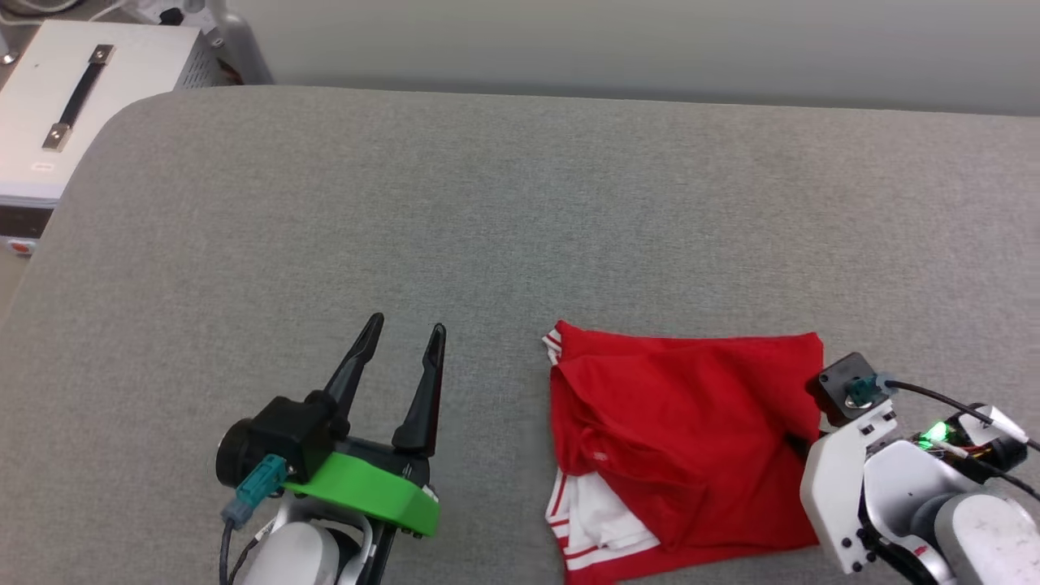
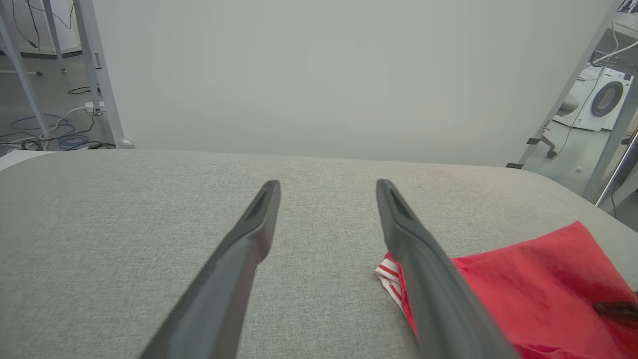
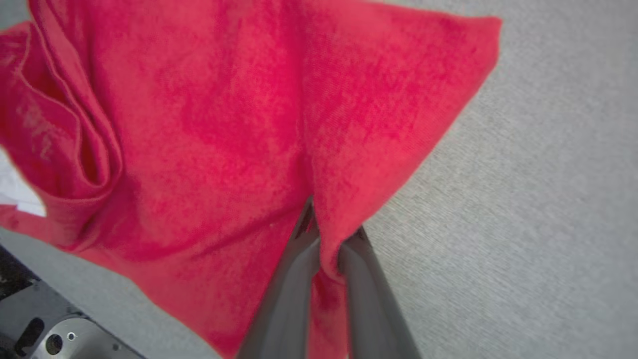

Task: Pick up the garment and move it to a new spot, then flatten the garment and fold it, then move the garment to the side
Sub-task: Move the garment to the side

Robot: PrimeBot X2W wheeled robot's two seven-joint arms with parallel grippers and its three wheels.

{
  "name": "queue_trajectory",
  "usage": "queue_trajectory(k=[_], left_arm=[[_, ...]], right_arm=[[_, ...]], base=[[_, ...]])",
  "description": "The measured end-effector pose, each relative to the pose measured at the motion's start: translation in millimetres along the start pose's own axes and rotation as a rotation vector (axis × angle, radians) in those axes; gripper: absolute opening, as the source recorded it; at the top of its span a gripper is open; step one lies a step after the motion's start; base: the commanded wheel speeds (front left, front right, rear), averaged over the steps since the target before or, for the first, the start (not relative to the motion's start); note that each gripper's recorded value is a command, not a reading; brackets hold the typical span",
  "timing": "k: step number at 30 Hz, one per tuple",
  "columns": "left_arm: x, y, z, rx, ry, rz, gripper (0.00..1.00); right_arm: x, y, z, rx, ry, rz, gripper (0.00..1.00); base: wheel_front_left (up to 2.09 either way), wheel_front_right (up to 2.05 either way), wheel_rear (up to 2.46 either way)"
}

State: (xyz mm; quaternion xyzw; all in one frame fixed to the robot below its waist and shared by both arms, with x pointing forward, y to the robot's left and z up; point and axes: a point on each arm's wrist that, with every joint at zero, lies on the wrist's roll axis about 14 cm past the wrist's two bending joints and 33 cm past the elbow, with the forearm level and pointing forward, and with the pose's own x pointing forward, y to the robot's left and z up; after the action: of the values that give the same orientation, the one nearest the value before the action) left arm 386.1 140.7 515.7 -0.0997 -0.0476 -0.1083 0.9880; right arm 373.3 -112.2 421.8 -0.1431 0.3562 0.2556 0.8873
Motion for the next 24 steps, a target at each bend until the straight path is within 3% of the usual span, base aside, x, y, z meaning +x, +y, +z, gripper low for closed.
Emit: queue_trajectory(k=[12, 17, 24], left_arm=[[25.2, -90.8, -15.6, -0.061, 0.026, -0.284, 1.00], [41.6, -126.9, -19.7, -0.079, 0.022, -0.404, 1.00], [67.3, -159.5, -39.1, -0.088, 0.035, -0.543, 1.00]], right_arm=[[-78.7, -105.3, -37.5, -0.275, 0.132, -0.259, 0.00], [-100.8, -135.2, -57.7, -0.284, 0.194, -0.312, 0.00], [-103.4, -190.4, -69.5, -0.259, 0.216, -0.416, 0.00]], base=[[0.00, 0.00, 0.00], [0.00, 0.00, 0.00], [0.00, 0.00, 0.00]])
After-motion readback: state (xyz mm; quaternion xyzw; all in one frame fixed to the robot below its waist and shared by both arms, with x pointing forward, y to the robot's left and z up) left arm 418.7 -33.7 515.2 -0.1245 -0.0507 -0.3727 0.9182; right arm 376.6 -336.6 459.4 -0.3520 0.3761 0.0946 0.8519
